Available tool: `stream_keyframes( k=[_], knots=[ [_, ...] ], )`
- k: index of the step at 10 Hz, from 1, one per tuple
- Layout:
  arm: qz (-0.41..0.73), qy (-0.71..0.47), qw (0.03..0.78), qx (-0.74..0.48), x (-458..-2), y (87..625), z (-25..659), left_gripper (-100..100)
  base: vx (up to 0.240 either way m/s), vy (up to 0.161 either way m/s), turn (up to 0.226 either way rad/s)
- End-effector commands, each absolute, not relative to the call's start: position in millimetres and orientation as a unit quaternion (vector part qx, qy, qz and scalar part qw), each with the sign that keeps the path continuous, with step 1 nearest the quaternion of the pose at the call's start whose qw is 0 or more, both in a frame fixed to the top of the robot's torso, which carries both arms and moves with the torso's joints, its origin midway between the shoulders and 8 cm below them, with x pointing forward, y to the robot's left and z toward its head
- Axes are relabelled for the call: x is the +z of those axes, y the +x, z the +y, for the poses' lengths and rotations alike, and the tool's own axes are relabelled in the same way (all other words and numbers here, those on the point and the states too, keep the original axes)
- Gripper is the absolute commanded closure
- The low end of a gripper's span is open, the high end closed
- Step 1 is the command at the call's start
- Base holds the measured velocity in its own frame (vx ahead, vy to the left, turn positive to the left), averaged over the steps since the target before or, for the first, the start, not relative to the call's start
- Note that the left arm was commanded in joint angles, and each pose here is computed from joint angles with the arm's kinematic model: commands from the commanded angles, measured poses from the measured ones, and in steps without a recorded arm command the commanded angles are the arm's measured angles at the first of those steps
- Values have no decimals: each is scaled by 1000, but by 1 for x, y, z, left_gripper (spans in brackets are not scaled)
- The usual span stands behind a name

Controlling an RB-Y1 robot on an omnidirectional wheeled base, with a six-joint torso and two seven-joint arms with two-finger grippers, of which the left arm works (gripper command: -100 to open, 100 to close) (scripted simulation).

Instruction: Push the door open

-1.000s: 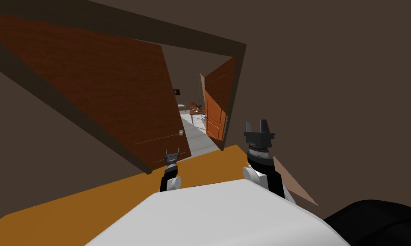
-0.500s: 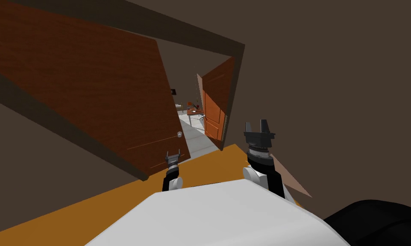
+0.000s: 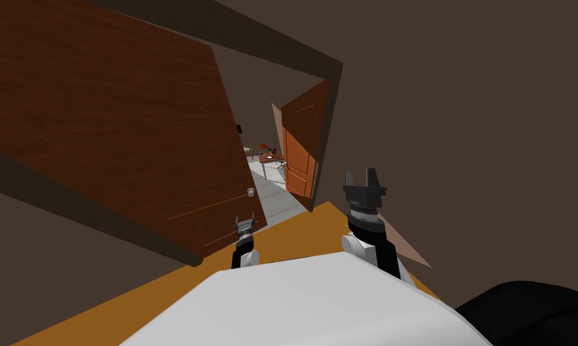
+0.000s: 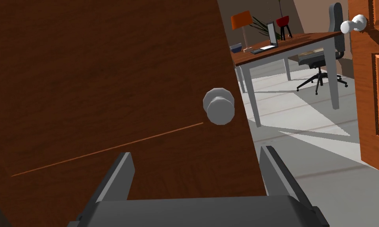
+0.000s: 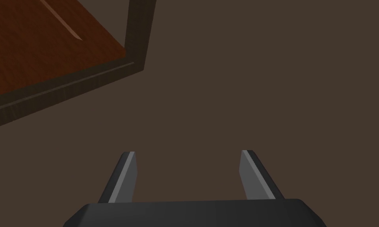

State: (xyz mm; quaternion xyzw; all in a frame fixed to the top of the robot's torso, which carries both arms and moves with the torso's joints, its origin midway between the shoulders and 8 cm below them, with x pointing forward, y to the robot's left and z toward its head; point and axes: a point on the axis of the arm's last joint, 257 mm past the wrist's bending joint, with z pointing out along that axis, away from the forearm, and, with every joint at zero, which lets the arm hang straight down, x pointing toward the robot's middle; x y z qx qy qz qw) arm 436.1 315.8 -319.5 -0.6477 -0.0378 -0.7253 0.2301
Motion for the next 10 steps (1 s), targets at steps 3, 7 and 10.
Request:
stream_keyframes(
  k=[3, 7, 10],
  knots=[
    [-69, -660, 211, -718, -340, 433, 313, -100, 54, 88, -122],
    [-105, -673, 190, -707, -361, 428, 307, -100, 59, 102, -122],
    [-129, -681, 176, -699, -376, 424, 301, -100, 58, 113, -103]
  ],
)
